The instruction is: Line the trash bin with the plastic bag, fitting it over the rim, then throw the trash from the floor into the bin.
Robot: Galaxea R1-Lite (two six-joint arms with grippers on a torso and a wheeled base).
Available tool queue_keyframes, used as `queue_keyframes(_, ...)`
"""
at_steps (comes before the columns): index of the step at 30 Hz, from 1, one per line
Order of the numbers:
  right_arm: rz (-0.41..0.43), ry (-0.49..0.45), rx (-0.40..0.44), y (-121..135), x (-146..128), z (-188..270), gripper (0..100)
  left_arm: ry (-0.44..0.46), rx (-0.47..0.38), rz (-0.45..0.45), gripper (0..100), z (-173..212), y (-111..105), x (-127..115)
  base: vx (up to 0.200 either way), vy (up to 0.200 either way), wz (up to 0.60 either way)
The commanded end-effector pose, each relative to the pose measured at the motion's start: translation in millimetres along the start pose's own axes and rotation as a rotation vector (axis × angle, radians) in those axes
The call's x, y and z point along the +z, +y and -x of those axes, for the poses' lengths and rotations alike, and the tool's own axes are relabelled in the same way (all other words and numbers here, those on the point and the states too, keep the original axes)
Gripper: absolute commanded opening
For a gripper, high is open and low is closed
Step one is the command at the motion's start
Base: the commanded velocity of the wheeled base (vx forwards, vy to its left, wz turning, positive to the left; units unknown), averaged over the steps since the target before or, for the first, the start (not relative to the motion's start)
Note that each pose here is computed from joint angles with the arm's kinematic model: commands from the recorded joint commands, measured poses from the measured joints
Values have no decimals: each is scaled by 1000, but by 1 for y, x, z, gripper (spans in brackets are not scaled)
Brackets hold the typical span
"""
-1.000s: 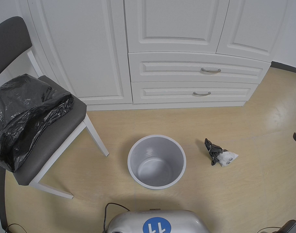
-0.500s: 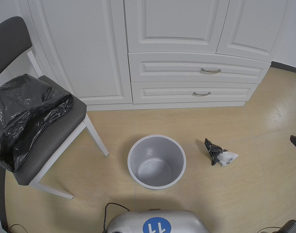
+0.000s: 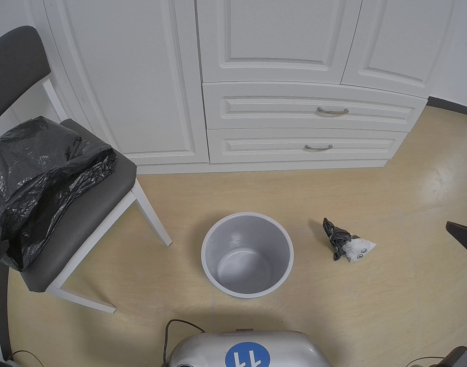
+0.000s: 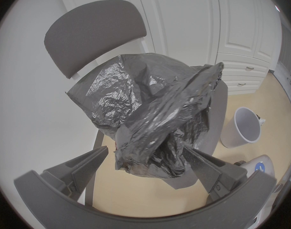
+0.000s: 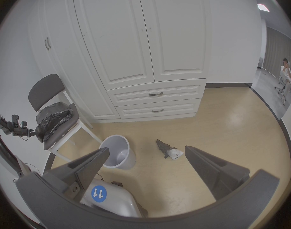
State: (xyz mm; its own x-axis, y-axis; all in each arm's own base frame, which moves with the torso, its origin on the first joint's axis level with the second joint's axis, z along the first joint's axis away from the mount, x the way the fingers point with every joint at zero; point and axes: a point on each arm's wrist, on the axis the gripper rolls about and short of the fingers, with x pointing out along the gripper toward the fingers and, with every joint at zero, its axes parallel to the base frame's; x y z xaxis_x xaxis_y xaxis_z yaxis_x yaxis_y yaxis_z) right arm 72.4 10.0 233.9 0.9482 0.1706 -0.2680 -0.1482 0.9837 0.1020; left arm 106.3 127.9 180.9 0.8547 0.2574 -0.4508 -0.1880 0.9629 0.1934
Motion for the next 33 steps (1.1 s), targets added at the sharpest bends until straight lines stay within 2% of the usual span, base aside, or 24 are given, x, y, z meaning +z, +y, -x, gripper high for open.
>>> queue_keyframes(1, 1, 11, 3, 0, -2, -1, 100, 37, -37, 60, 100, -21, 18, -10, 0, 0, 0)
queue_keyframes(4, 1, 11, 3, 0, -2, -1, 100, 25, -89, 80, 100, -35, 25, -16, 0, 0, 0)
queue_keyframes(13, 20, 0, 4, 0, -3, 2, 100, 32, -125, 92, 100, -57, 31, -26, 0, 0, 0)
queue_keyframes(19, 37, 0, 5, 0, -5, 3, 100, -4, -130, 94, 100, -48, 21, -17, 0, 0, 0)
queue_keyframes(22, 37, 2, 5, 0, -5, 2, 100, -86, -120, 106, 100, -26, 6, 1, 0, 0, 0)
queue_keyframes(27, 38, 3, 5, 0, -5, 2, 100, -159, -104, 66, 100, -1, -13, 9, 0, 0, 0)
queue_keyframes(30, 38, 3, 5, 0, -5, 2, 100, -158, -105, 56, 100, 0, -17, 8, 0, 0, 0)
queue_keyframes(33, 39, 2, 5, 0, -5, 2, 100, -110, -66, 41, 100, -9, -22, 9, 0, 0, 0)
